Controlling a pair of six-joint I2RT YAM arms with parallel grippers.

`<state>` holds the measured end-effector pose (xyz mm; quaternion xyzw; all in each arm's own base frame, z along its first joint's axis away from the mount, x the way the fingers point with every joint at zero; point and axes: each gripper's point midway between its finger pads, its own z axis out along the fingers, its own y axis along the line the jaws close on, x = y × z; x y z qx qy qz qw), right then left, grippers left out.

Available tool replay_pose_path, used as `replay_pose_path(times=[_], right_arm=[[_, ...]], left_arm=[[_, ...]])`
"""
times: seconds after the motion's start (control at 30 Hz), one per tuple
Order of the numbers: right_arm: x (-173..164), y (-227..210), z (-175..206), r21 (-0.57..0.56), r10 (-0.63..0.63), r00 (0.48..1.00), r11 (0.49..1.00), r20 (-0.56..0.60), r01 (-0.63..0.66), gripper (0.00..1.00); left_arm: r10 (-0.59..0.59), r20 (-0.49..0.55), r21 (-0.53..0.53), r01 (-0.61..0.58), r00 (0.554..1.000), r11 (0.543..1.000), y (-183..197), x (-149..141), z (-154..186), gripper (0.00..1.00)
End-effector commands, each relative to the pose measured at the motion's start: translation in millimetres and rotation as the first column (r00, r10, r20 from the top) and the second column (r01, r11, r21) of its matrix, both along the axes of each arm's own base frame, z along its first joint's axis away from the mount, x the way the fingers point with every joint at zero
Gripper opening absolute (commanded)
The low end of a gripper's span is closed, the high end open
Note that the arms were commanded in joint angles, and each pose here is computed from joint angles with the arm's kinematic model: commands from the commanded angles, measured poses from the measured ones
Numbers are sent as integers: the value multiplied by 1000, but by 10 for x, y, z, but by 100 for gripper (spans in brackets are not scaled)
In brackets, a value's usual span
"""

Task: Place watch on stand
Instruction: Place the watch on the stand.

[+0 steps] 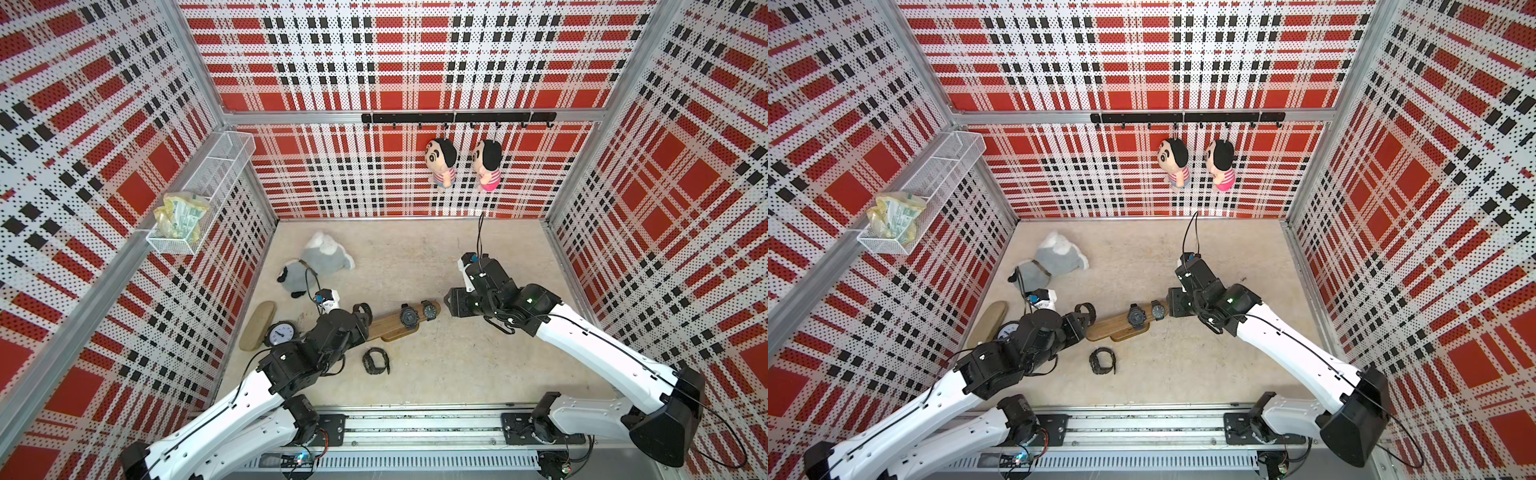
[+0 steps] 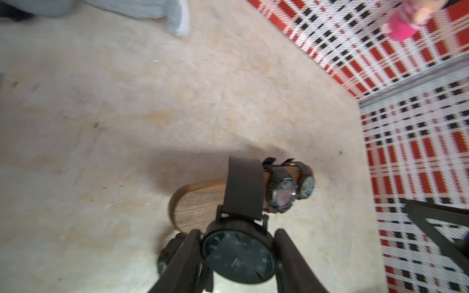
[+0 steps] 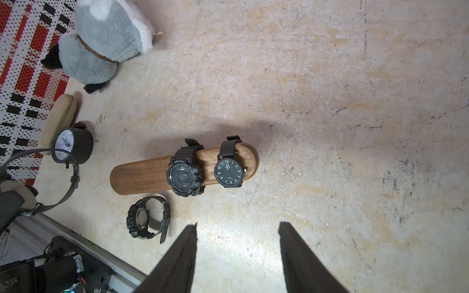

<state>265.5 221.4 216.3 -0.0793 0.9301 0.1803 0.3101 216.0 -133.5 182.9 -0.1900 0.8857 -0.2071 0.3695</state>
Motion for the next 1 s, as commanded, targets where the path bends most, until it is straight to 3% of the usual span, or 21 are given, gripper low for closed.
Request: replay_pose_path(times=[0.0,0.37,0.97], right_arm=[[-6,-32,44,3,4,1000,1000,19,-4,55],[-68,-107,31,-6,0,1000,1000,22,0,55],[-74,-88,26,-4,6,1000,1000,14,-6,54]], left_arm=[[123,-84,151,-110,989,982,295,-67,-209,22],[169,-187,280,-113,968,953,367,-92,-568,22],[77,-230,249,-18,970,968,90,-73,-785,21]])
